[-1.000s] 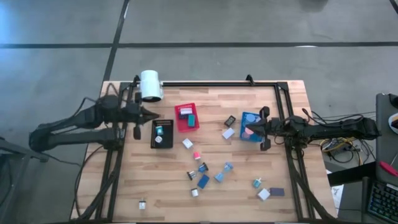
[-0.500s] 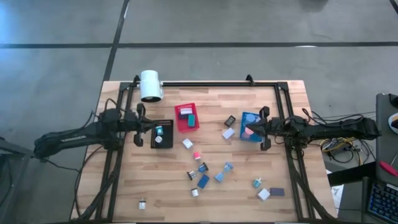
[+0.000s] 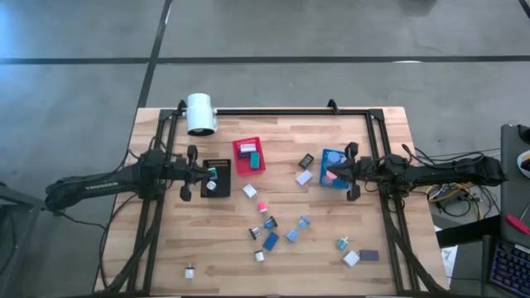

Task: Pick & Place Office items
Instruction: Put the blue hourglass into the blue bin

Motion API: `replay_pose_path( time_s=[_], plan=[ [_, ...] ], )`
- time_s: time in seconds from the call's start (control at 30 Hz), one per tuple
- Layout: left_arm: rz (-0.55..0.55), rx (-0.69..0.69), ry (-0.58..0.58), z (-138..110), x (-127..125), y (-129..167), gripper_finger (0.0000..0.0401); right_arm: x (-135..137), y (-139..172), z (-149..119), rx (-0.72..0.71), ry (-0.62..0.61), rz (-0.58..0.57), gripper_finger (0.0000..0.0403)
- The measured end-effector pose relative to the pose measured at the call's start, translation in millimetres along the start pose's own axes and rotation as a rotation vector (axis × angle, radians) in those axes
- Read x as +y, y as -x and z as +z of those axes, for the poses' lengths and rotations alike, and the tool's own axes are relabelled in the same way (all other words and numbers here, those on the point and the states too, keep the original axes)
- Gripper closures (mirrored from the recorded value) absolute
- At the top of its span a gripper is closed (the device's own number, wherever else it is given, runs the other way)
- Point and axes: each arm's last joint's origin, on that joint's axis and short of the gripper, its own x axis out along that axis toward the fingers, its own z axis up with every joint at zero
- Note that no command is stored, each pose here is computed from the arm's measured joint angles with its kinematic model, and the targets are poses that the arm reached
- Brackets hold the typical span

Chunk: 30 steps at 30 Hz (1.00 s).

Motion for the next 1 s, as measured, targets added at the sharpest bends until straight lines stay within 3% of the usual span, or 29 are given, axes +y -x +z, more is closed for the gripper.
replay_pose_path(
  time_s=[0.47,0.6,1.0],
  plan=[
    [0.02,0.041,-0.004,-7.4,1.7,0.3,0.0398,2.1,-1.6,-5.6,0.052,-0.044,0.058,0.0394],
    [0.022,0.052,0.002,-8.6,1.6,0.3,0.0397,3.9,-9.9,1.9,0.079,-0.057,0.007,0.0394],
    [0.046,0.112,0.04,-14.5,1.9,0.7,0.0396,63.4,-77.5,61.2,0.641,0.241,0.012,0.0394]
  ],
)
